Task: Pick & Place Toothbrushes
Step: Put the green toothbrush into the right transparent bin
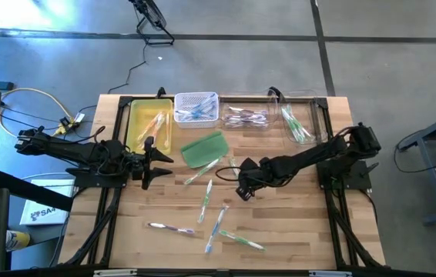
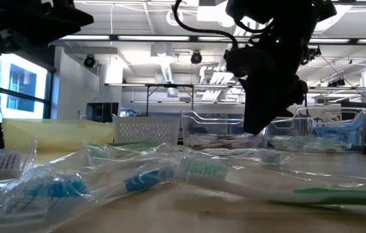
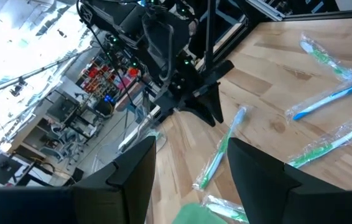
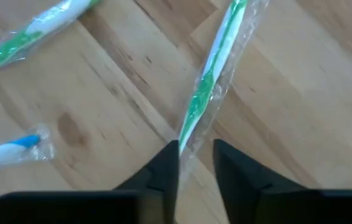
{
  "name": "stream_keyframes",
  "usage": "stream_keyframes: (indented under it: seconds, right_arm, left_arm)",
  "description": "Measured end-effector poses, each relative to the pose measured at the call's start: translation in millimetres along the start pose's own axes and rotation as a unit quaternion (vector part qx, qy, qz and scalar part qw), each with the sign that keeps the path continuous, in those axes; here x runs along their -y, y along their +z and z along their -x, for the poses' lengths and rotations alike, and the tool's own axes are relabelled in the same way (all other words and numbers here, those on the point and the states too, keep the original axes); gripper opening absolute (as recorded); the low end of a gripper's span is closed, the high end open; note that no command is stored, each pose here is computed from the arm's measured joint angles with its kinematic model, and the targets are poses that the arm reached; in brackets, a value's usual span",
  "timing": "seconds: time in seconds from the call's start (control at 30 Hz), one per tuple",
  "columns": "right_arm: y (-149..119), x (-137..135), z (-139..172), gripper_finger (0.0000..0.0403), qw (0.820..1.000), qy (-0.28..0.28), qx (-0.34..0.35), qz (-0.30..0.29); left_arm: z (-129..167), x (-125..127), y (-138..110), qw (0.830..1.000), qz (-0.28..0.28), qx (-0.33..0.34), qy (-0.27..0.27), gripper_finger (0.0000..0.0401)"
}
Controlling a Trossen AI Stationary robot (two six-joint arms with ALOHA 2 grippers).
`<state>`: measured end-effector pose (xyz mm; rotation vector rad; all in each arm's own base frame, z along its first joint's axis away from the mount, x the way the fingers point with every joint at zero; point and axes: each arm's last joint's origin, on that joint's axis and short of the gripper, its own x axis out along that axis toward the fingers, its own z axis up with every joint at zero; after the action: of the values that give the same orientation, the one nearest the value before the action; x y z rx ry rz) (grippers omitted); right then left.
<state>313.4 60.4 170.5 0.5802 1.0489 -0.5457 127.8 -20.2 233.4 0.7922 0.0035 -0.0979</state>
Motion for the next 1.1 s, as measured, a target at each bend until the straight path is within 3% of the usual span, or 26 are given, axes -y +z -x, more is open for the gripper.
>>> stream_keyframes:
  seconds: [0.2,0.43,0.67,1.0,1.1]
  right_arm:
    - [-4,-1,-16,0.016,0.999,-0.023,0.002,-0.022]
    - [-9,-4,-39,0.0169,0.999,-0.035,-0.004,-0.018]
    - [-10,-4,-40,0.0132,0.999,-0.036,-0.004,-0.018]
    - [-10,-3,-40,0.0019,0.999,-0.037,-0.004,-0.004]
    - [-9,-3,-38,0.0015,0.999,-0.036,-0.005,0.011]
  left_arm:
    - [0,1,-1,1.0,0.005,-0.006,-0.006,0.0194]
    - [0,1,-1,1.0,0.006,-0.005,-0.005,0.0194]
    - [0,1,-1,1.0,0.006,-0.005,-0.005,0.0194]
    - [0,1,-1,1.0,0.006,-0.005,-0.005,0.0194]
    - [0,1,-1,1.0,0.006,-0.005,-0.005,0.0194]
